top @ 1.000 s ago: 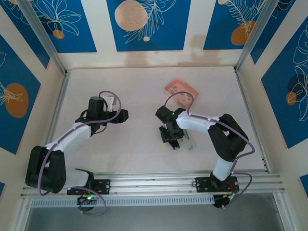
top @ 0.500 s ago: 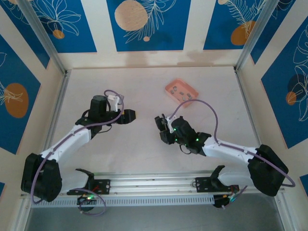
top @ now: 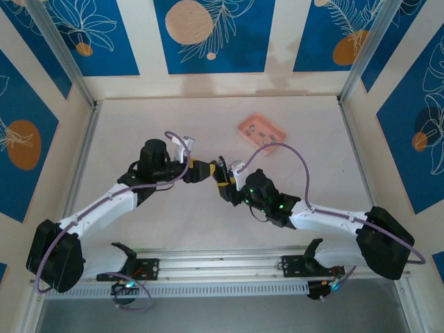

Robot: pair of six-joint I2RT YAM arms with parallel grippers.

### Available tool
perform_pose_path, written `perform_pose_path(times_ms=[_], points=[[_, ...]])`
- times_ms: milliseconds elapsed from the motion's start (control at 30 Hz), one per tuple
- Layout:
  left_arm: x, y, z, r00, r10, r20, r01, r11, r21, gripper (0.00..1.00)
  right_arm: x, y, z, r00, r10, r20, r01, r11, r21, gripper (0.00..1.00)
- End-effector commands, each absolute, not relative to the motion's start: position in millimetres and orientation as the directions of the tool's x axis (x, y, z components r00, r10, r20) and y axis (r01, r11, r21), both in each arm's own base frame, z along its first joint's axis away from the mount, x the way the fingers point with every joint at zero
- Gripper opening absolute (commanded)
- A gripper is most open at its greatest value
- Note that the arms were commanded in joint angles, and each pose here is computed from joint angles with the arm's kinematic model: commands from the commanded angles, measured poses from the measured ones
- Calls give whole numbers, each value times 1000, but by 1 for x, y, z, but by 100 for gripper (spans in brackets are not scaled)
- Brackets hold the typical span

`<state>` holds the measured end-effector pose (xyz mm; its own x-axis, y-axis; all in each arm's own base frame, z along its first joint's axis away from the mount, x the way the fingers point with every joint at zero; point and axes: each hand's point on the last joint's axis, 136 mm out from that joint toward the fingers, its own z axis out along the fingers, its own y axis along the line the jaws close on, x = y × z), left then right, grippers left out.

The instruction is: Load the staples into the stapler

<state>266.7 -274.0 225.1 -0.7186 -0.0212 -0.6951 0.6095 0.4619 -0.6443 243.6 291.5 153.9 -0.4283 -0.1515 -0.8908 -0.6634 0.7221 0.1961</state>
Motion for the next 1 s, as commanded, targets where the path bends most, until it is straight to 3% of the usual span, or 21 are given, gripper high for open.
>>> perform_pose_path(times_ms=[0, 200, 367, 600, 867, 967], points=[[268, -283, 238, -673, -10, -739, 663, 435, -610, 68, 248, 310, 203, -345, -24, -938, -701, 672, 240, 30], [270, -287, 232, -661, 3, -750, 671, 450, -589, 63, 245, 313, 209, -339, -7, -941, -710, 657, 251, 30], [273, -290, 232, -642, 1, -767, 683, 455, -571, 52, 244, 314, 211, -340, -8, -940, -717, 649, 254, 30], [270, -292, 230, -628, 11, -778, 698, 449, -557, 53, 244, 314, 216, -330, 1, -944, -720, 646, 252, 30], [273, -286, 226, -594, 21, -804, 706, 493, -509, 17, 245, 308, 221, -329, 26, -944, -708, 655, 265, 30], [272, -283, 226, -549, 61, -834, 738, 505, -448, 9, 246, 301, 216, -356, 45, -933, -688, 664, 294, 37]])
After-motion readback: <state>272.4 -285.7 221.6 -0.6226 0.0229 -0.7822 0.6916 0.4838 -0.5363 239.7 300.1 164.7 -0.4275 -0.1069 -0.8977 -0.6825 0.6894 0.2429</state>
